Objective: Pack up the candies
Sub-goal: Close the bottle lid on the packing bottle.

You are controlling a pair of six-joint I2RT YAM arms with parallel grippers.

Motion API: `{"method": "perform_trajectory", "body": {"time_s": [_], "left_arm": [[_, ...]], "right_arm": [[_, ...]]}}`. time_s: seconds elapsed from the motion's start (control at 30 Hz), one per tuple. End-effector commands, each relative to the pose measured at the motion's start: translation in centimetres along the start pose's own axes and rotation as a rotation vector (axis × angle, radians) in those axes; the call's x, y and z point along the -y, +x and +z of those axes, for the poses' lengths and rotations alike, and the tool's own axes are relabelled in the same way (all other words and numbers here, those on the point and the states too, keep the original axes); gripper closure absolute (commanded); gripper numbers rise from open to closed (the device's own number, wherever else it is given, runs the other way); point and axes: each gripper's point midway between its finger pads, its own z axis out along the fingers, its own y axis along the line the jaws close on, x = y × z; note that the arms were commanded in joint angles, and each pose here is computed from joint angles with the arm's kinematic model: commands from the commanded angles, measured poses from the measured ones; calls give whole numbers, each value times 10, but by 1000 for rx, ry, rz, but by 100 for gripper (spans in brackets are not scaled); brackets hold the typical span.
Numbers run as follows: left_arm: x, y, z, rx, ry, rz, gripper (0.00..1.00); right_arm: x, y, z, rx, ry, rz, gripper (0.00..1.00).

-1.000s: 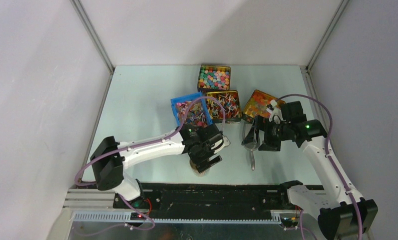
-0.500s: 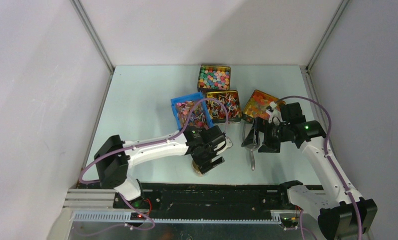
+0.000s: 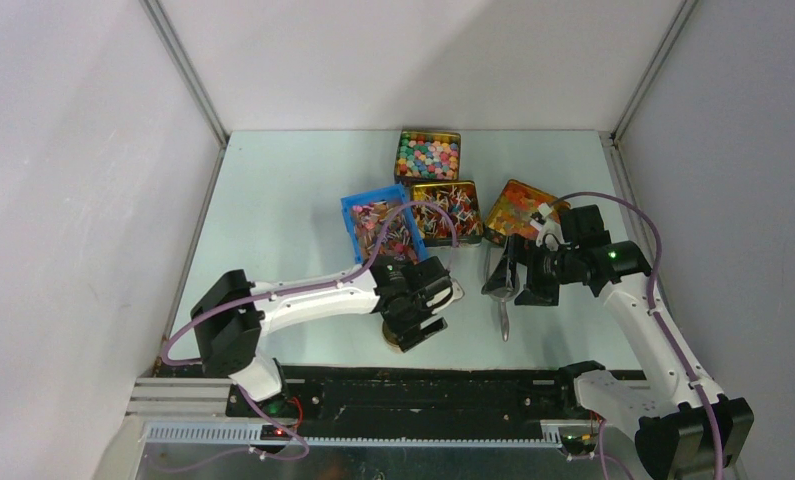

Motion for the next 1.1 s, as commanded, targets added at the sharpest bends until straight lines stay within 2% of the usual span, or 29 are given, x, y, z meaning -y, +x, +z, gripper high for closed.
{"method": "perform_trajectory", "body": {"time_s": [0.0,0.5,1.07], "left_arm": [[1,5,1,0,-12,-13,15],[7,6,11,19,11,-26,15],[5,8,18,102,-11,-107,20]], "right_arm": [[-6,-5,-2,23,-29,-31,1],[-6,-4,-2,18,-29,-30,0],[-3,-4,-1,14,-21,-29,0]]}}
